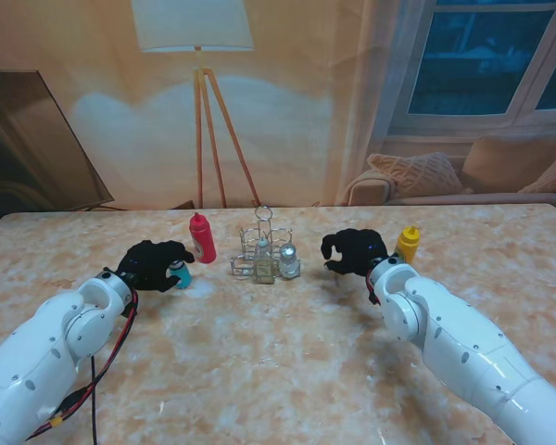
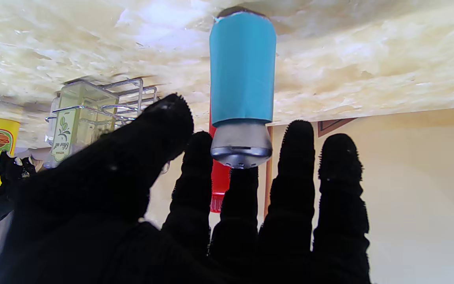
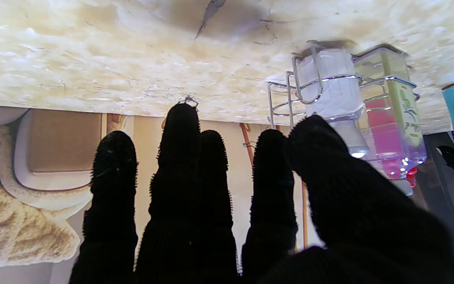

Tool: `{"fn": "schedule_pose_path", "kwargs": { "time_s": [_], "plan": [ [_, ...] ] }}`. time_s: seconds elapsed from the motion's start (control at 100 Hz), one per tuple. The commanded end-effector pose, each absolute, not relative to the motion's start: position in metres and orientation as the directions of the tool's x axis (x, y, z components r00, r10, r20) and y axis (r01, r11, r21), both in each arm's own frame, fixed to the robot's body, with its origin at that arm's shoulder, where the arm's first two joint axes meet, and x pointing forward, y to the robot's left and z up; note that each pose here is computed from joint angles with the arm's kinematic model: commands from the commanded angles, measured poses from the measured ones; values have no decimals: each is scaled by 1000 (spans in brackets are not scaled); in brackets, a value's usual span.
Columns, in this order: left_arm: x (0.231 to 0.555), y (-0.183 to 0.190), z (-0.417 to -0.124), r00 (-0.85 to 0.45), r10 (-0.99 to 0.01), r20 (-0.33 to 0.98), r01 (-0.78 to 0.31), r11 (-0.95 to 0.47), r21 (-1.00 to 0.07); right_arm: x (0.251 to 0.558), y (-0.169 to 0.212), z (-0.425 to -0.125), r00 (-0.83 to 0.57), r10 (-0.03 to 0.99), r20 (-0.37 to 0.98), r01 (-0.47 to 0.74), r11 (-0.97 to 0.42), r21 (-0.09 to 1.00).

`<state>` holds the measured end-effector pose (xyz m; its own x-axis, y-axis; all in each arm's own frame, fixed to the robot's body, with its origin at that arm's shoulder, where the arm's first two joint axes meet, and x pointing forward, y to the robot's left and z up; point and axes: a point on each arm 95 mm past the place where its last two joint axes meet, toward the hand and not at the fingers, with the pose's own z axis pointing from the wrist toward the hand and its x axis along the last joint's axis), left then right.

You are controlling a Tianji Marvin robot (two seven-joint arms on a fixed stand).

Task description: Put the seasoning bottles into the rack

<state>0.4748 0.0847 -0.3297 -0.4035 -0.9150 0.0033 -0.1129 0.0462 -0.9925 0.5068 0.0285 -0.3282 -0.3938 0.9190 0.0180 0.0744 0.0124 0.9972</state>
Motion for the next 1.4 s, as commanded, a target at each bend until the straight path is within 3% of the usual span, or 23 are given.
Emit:
{"fn": "schedule_pose_path", "kwargs": {
  "time_s": [0.0,1.39],
  "plan": [
    [478,83,-326,-412,-911,1,-132,58,-990,503,31,-333,-401,916,18,95,22,995],
    [479,75,-320,-422,-906,12,-131,48,-990,502,26,-333,-395,918,19,95,20,995]
  ]
}}
